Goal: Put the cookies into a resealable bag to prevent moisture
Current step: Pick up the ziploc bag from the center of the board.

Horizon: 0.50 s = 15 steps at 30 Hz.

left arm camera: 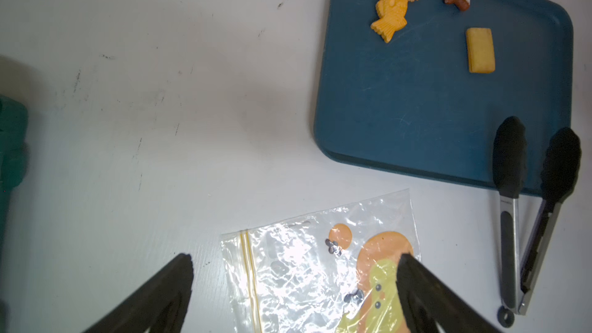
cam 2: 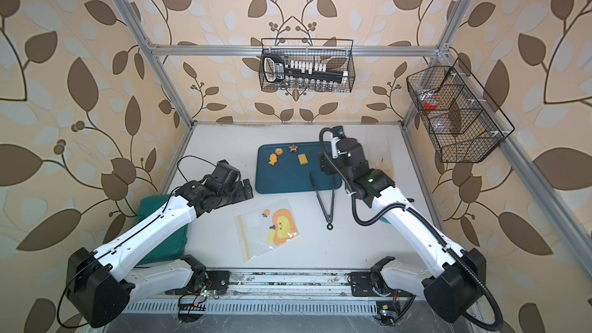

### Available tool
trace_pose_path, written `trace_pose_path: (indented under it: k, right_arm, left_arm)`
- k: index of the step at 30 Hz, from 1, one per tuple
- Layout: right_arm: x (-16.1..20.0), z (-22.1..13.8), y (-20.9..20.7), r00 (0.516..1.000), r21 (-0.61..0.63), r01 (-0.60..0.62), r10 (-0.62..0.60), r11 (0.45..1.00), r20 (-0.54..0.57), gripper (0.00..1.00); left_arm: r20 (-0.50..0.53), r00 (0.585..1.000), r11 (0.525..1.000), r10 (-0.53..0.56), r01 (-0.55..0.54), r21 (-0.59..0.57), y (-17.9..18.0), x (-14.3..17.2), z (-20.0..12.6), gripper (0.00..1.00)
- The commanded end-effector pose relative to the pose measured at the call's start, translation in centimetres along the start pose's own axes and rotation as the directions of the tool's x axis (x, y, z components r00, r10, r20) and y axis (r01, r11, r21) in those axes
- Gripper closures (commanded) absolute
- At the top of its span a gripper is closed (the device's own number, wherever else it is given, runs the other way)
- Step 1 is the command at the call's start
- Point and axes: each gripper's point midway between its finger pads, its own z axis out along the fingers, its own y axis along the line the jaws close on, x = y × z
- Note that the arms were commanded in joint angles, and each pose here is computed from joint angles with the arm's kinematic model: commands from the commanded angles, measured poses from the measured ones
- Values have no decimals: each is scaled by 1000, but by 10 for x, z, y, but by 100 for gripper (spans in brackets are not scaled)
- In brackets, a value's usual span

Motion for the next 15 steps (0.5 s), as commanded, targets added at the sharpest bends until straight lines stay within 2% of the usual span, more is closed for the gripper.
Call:
trace_pose_path:
  k: [1, 4, 6, 9, 11, 15]
  right_arm:
    - [52, 17, 65, 994, -152, -45, 29, 987, -102, 27]
    - [85, 28, 111, 983, -310, -116, 64, 944, -174, 28]
    - [111, 36, 124, 956, -344, -183, 84, 921, -282, 33]
    - [146, 45, 122, 922, -309, -236, 112, 921, -371, 42]
    - [159, 46, 126, 903, -323, -261, 113, 910, -414, 44]
    - [195, 55, 128, 832, -275, -298, 108, 914, -545, 57]
  left_arm:
    - [-48, 999, 993, -14, 8, -117, 27, 27, -10, 1]
    - [-112, 993, 992, -34, 20, -129, 35, 50, -12, 1]
    - [-162, 985, 990, -58, 36, -134, 40, 68, -11, 3]
    - [-222, 971, 984, -86, 48, -172, 51, 89, -8, 15]
    - [-252, 962, 981, -107, 61, -182, 54, 99, -4, 25]
    - [-301, 943, 980, -138, 88, -176, 55, 117, 10, 43]
